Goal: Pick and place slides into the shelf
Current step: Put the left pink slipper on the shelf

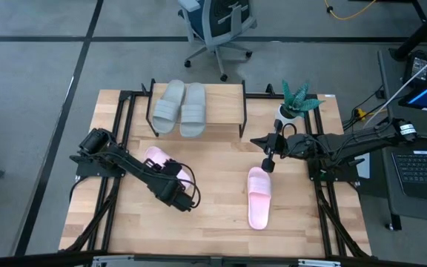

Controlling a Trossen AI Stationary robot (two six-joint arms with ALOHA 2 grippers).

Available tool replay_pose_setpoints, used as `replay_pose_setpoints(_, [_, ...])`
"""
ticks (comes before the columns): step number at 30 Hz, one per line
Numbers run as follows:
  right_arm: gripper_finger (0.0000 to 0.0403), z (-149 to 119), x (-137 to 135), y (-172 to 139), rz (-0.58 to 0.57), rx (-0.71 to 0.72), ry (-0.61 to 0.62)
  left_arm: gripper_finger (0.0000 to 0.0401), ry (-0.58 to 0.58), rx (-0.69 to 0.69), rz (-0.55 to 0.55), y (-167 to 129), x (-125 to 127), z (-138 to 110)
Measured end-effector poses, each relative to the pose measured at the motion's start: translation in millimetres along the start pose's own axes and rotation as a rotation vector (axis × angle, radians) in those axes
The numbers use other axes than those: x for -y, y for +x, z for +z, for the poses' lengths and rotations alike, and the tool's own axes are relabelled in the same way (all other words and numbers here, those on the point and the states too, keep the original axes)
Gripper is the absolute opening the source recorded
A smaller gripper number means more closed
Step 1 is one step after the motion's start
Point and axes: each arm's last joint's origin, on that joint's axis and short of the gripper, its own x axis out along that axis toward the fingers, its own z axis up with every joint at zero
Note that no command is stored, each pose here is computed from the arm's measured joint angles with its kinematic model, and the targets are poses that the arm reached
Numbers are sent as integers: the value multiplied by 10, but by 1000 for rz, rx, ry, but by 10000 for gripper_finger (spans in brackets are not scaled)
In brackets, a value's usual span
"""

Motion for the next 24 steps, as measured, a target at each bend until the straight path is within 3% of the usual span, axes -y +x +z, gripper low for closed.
replay_pose_setpoints(12, [4,-10,0,0,0,-9,-5,185,-16,0,4,7,6,-1])
replay_pose_setpoints(18, [4,-12,0,0,1,-11,-6,185,26,-8,116,134,75,-20])
replay_pose_setpoints(24, [4,-21,0,1,0,-19,8,185,82,-26,158,260,179,-12])
